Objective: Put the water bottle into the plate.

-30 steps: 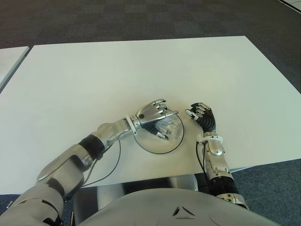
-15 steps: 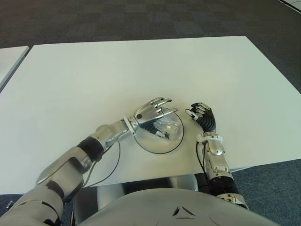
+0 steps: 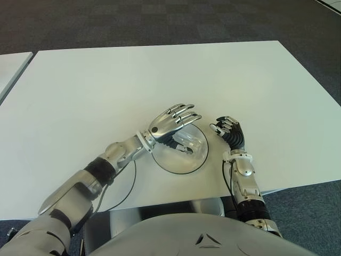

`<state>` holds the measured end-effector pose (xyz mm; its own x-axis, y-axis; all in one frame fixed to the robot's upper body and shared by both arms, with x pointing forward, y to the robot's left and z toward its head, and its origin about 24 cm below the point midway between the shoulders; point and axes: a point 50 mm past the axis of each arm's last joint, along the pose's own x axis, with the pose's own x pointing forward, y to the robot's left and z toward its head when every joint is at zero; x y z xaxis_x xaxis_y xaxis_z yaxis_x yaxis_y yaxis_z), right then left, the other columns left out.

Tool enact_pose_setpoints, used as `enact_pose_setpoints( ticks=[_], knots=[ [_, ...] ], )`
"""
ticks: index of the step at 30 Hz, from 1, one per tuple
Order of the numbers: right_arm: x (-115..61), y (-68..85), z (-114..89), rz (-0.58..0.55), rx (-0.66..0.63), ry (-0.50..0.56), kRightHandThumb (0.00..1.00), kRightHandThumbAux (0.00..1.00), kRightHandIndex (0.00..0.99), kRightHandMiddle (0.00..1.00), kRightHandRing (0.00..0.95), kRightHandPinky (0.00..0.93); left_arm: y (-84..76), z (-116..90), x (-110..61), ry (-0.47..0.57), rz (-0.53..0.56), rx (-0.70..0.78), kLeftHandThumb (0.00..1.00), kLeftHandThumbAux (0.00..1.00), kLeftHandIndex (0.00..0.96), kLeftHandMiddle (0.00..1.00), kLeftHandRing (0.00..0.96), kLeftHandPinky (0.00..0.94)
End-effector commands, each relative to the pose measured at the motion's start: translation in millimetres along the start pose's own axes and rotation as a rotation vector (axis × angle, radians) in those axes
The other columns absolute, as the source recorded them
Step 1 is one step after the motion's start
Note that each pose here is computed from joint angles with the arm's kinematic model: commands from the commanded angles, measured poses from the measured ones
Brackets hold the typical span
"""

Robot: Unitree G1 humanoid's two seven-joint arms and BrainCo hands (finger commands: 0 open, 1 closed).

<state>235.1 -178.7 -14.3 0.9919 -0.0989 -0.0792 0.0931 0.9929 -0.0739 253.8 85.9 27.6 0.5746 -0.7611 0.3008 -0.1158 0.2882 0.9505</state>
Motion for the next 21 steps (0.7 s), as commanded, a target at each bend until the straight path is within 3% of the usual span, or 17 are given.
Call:
enact_pose_setpoints(
  ticks=[1, 13, 21],
  knots=[
    [-7.4, -0.1, -15.1, -0.001, -0.006, 0.086, 0.707, 0.729, 0.432, 0.616, 0.634, 0.652, 0.3, 1.0, -4.5, 0.017, 0.025, 0.013, 0.325, 0.126, 0.0, 0.0, 0.0, 0.0],
    [-6.8, 0.0, -14.7, 0.001, -0.01, 0.081, 0.706, 0.729, 0.433, 0.615, 0.637, 0.654, 5.3, 0.6, -8.7, 0.044, 0.096, 0.018, 0.301, 0.13, 0.0, 0.0, 0.0, 0.0],
    [-6.3, 0.1, -14.4, -0.001, -0.011, 0.081, 0.706, 0.729, 0.432, 0.612, 0.63, 0.643, 9.8, -4.0, -15.2, 0.145, 0.158, -0.08, 0.265, 0.134, 0.0, 0.0, 0.0, 0.0]
  ],
)
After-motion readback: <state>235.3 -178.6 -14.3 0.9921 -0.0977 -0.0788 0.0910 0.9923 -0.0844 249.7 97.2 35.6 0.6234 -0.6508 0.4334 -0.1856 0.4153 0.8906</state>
